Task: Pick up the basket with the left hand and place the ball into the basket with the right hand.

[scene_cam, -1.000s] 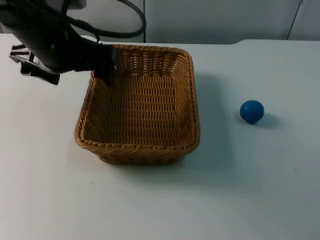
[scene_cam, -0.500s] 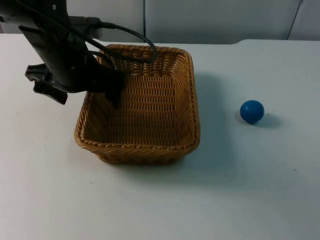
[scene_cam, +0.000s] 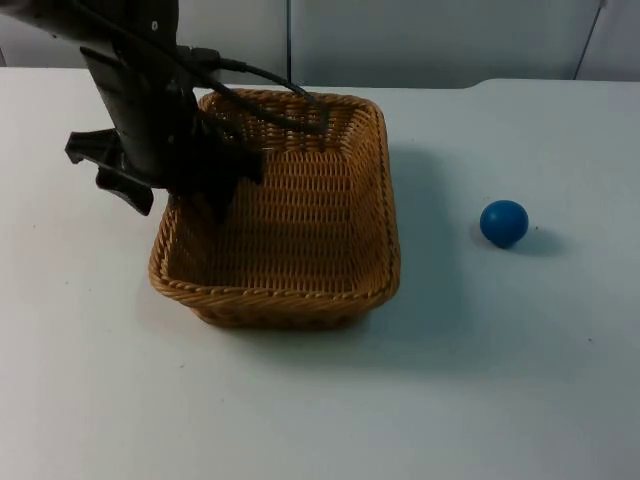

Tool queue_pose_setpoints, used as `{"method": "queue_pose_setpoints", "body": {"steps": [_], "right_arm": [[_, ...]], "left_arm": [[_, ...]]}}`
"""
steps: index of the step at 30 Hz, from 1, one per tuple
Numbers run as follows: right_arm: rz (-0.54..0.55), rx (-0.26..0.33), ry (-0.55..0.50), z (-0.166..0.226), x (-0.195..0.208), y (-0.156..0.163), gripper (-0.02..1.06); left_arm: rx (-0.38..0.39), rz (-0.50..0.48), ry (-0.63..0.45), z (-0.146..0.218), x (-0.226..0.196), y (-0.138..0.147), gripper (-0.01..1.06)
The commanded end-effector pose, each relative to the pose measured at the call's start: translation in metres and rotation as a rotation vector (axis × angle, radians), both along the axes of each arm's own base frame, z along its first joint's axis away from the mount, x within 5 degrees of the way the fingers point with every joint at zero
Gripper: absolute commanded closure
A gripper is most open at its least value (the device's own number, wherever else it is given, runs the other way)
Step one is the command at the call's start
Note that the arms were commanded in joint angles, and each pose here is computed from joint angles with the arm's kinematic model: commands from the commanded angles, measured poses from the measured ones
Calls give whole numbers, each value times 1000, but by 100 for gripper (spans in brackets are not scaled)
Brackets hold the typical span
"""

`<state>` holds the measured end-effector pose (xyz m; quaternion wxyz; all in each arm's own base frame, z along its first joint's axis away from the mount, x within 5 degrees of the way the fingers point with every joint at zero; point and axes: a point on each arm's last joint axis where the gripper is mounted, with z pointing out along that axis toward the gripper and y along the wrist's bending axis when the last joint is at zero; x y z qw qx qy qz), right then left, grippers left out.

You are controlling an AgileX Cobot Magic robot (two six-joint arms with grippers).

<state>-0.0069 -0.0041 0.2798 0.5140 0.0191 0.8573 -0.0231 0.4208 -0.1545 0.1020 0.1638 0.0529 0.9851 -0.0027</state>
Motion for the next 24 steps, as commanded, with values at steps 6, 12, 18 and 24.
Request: {"method": "queue_pose_setpoints", "body": {"steps": [6, 12, 18, 24], "right_arm": [[-8, 5, -9, -1, 0, 0, 0], [-8, 5, -9, -1, 0, 0, 0], [-8, 5, -9, -1, 0, 0, 0], [-8, 5, -9, -1, 0, 0, 0]], "left_arm": [[38, 106, 8, 0, -1, 3, 105], [-51, 155, 30, 10, -4, -3, 105], [-137, 205, 63, 37, -9, -1, 105], [-148, 154, 57, 68, -16, 0, 105]]}}
